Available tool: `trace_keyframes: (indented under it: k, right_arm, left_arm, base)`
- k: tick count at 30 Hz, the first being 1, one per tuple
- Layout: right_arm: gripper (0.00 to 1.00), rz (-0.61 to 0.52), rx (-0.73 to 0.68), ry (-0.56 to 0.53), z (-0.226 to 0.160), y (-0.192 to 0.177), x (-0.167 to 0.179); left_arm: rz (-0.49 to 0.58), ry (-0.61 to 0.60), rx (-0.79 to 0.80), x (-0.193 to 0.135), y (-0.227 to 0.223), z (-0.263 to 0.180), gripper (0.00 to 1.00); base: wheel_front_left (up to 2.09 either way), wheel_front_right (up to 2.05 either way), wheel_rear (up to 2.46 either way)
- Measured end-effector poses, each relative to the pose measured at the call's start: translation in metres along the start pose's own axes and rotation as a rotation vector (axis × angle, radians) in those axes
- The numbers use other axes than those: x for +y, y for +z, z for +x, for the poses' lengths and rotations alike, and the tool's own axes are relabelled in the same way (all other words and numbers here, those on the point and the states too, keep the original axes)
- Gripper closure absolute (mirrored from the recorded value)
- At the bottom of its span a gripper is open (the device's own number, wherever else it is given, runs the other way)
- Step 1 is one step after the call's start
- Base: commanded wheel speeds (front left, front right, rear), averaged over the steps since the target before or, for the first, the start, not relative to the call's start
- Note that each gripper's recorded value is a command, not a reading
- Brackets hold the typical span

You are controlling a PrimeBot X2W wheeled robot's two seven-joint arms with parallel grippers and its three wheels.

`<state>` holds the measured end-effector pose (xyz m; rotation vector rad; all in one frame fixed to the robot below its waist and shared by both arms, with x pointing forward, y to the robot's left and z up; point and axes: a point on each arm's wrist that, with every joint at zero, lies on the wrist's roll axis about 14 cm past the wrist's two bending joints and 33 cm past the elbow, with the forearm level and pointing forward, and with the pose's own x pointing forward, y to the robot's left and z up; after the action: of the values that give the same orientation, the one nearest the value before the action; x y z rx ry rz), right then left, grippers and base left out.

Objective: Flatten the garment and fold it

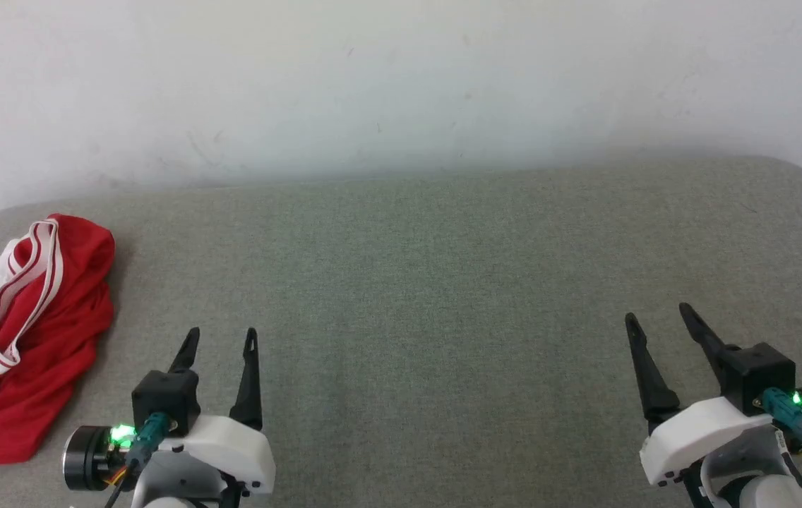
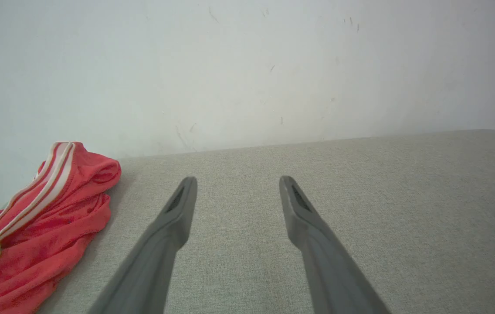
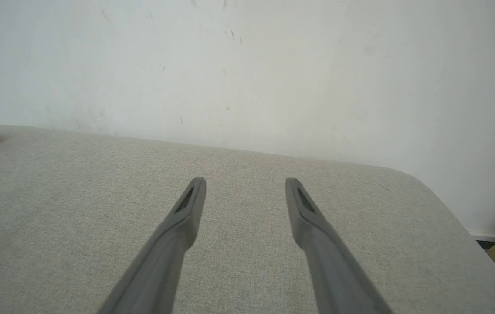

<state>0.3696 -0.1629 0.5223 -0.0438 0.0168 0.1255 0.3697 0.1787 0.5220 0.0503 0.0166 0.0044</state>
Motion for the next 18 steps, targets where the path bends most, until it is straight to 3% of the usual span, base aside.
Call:
trace_keyframes:
  k: [18]
  right_arm:
    - [0.0,0.018,-0.026,-0.046,-0.001,0.001,-0.016]
  left_arm:
    - [-0.023,0.006,-0.028,0.005,0.003,-0.002,0.0]
  base:
    - [0.0,0.0,0.0]
